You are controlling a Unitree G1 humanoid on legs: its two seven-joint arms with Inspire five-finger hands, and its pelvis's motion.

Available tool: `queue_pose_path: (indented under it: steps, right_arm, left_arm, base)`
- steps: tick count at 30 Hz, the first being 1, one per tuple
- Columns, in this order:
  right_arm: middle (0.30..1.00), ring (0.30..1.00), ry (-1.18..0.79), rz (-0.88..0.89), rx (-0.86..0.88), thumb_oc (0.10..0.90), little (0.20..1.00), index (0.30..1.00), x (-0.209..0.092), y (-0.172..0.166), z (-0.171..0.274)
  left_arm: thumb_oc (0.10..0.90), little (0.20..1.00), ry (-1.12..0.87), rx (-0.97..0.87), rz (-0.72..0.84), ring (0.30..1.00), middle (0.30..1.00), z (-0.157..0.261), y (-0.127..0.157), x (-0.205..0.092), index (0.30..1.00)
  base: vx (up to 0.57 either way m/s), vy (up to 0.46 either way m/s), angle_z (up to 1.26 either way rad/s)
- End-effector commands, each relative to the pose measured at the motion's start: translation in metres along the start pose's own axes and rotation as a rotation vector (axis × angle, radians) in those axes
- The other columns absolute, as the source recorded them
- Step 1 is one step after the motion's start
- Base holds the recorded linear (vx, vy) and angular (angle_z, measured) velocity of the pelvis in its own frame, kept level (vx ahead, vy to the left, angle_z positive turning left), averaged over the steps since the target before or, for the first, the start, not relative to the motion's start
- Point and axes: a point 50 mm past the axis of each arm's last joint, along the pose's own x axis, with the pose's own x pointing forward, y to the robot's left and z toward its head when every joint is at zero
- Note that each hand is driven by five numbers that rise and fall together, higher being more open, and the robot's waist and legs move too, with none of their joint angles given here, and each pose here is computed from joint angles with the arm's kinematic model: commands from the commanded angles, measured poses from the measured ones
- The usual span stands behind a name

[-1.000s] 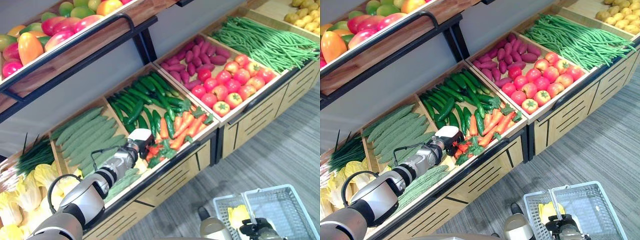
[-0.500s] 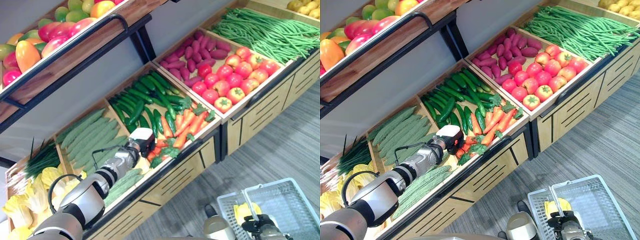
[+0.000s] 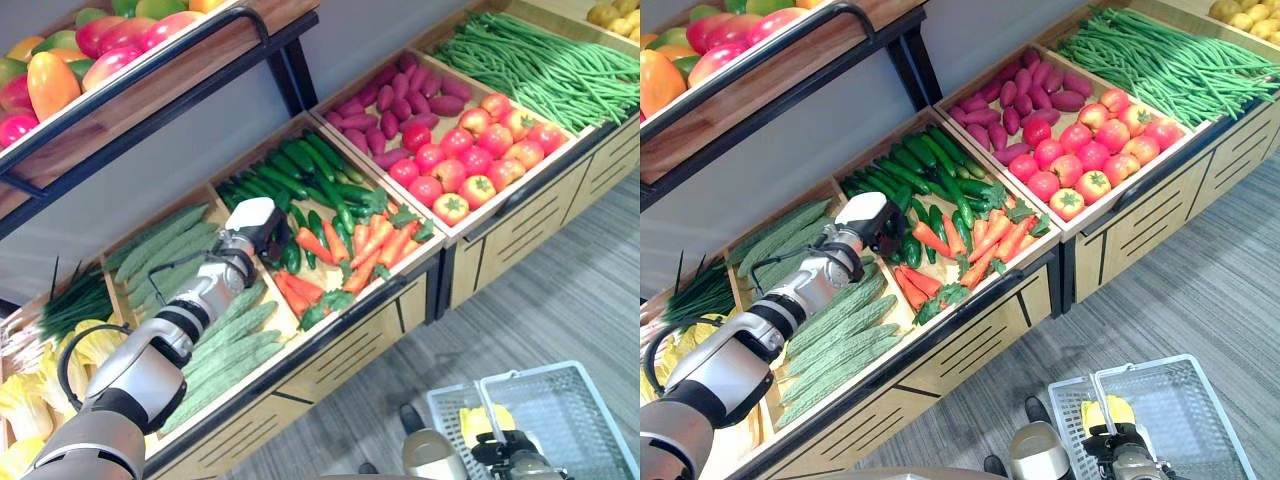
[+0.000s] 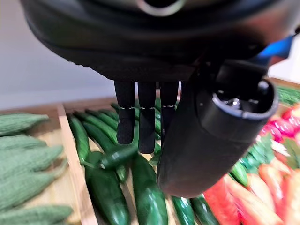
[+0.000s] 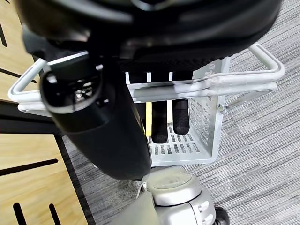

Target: Get the vegetables into the basket

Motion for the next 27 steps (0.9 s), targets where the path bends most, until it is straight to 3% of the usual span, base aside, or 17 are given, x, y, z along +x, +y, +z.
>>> queue_pose_path:
  steps: [1,4,13,27]
  right_arm:
    - [0.300,0.300,0.003,0.088,-0.032,0.400,0.300,0.300,-0.006,0.027,-0.014]
    - [0.300,0.300,0.011,0.095,-0.034,0.400,0.300,0.300,-0.006,0.030,-0.016]
    - [0.300,0.300,0.059,0.123,-0.024,0.400,0.300,0.300,-0.008,0.038,-0.025]
    - [0.300,0.300,0.066,0.139,-0.051,0.400,0.300,0.300,-0.009,0.043,-0.025]
  left_arm:
    - [0.400,0.300,0.065,-0.021,0.235,0.300,0.300,-0.018,0.062,0.008,0.300]
    - [0.400,0.300,0.049,-0.040,0.272,0.300,0.300,-0.017,0.073,0.007,0.300]
    - [0.400,0.300,-0.257,-0.130,0.423,0.300,0.300,0.033,0.116,-0.010,0.300]
    - [0.400,0.300,-0.334,-0.138,0.483,0.300,0.300,0.041,0.134,-0.024,0.300]
  base:
    - [0.00,0.000,0.00]
    - [0.00,0.000,0.00]
    - [0.01,-0.001,0.08]
    - [0.00,-0.001,0.05]
